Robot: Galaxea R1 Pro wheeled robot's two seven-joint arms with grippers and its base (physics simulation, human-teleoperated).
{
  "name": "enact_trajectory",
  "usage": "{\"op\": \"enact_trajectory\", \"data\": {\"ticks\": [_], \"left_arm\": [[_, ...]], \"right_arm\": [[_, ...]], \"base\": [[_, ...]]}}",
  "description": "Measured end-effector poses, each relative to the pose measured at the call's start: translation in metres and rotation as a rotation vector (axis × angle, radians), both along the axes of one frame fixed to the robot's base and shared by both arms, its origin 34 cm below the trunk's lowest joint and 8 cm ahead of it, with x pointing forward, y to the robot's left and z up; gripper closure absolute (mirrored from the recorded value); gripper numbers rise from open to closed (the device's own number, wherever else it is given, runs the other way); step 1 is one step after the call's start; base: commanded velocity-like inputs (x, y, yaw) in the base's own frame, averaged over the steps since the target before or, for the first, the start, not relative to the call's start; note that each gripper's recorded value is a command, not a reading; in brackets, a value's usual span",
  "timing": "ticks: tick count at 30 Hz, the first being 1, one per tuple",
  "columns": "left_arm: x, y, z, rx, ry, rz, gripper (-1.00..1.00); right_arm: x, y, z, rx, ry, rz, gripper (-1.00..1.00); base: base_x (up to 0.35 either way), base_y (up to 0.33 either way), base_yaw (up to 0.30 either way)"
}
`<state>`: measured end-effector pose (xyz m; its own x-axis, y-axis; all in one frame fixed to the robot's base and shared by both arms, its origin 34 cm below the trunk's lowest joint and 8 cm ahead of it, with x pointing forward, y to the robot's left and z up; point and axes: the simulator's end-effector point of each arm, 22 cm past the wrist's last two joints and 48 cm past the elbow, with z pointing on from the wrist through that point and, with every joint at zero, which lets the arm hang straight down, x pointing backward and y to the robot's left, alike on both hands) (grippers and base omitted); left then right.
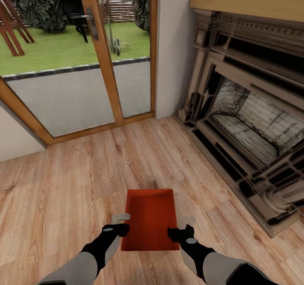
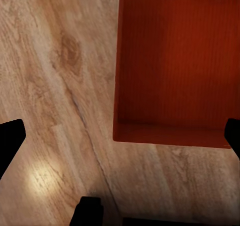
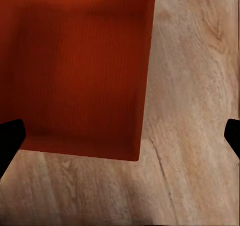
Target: Move the two storage containers from the living room to the garage. In the garage, place one container on the floor and stack the other container on top of it (either order is fine).
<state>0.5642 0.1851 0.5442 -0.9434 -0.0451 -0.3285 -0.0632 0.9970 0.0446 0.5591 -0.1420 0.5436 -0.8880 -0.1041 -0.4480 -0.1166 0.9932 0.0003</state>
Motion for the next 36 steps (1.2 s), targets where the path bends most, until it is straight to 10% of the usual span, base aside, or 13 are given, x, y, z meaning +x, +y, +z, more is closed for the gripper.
{"op": "enact_trajectory", "data": {"ticks": [36], "left_arm": [[0.007, 0.002, -0.021, 0.002, -0.007, 0.003, -1.0]], "right_arm": [[0.012, -0.004, -0.017, 0.023, -0.045, -0.075, -1.0]], "base": [[0.0, 0.0, 0.0]]}}
